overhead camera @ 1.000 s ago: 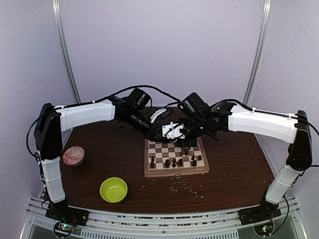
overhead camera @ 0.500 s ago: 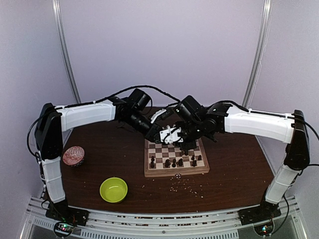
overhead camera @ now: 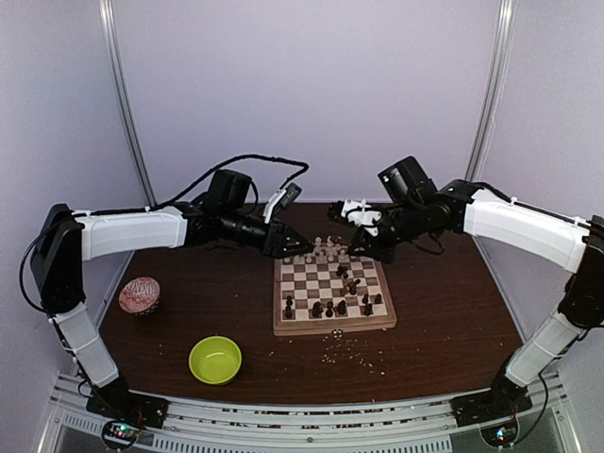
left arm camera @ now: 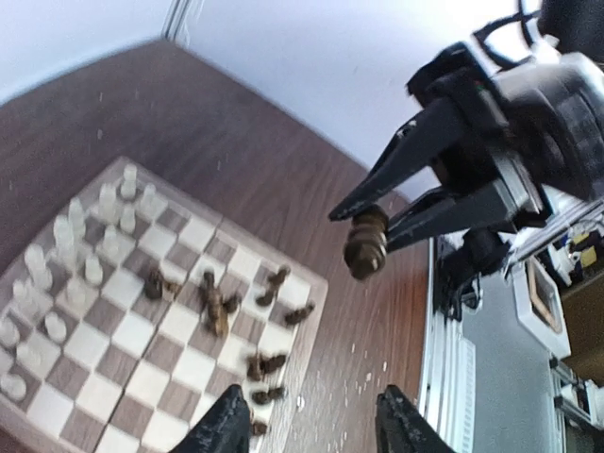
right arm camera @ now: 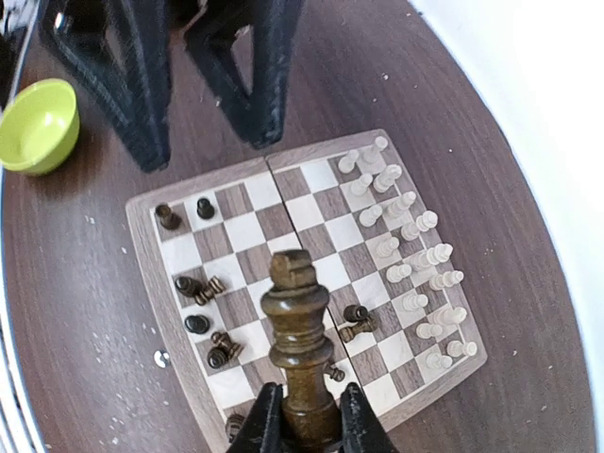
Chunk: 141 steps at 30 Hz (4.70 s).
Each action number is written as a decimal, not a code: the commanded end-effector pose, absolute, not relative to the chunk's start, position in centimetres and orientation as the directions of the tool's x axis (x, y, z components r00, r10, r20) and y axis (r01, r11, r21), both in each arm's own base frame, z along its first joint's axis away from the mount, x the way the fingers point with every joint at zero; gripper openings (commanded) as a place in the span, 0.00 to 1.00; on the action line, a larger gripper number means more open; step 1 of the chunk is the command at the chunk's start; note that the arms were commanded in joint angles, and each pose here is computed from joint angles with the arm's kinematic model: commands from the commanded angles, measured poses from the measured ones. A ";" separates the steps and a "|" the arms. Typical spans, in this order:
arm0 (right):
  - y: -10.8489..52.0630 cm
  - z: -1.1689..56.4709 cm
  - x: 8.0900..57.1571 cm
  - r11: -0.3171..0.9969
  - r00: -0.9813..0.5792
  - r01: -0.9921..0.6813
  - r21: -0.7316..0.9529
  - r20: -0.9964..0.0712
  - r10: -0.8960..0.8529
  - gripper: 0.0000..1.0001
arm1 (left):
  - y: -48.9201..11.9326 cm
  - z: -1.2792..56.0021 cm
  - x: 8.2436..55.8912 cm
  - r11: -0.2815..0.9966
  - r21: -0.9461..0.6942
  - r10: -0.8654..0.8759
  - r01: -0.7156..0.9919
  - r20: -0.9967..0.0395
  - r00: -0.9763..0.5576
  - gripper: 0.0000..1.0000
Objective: Set up the chess pieces on the board
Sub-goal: Pass from the left arm to the right, then pass from the right arm to the left, then move the bishop to c8.
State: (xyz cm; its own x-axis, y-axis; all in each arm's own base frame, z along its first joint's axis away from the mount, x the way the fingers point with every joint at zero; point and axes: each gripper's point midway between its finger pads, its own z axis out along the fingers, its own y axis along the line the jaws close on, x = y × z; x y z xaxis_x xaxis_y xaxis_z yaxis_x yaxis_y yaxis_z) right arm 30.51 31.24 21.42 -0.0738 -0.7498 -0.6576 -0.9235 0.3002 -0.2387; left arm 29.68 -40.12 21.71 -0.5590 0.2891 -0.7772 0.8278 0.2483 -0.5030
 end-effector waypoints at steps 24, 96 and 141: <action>32.5 23.0 30.0 0.368 -0.275 -0.927 0.069 -0.792 -0.545 0.10 | -46.0 26.9 29.9 0.068 -0.521 0.113 0.851 -0.843 -0.525 0.33; 18.3 18.7 30.8 0.571 -0.476 -0.803 0.173 -0.763 -0.438 0.46 | -43.1 18.4 25.5 0.142 0.152 0.844 0.978 -0.536 -0.039 0.14; 32.5 8.0 28.1 0.259 -0.278 -0.961 0.101 -0.368 -0.887 0.27 | -36.1 18.1 25.0 0.306 0.079 0.773 0.949 -0.602 -0.199 0.15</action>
State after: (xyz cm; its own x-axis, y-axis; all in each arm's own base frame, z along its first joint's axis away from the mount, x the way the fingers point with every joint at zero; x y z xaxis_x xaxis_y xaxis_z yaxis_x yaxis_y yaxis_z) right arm 27.77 32.28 7.85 -0.2707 -0.8825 -0.3846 -0.9627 0.2465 0.1120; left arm 24.21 -35.11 16.83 -0.2084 0.8051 -0.5554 0.9505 0.3006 0.0790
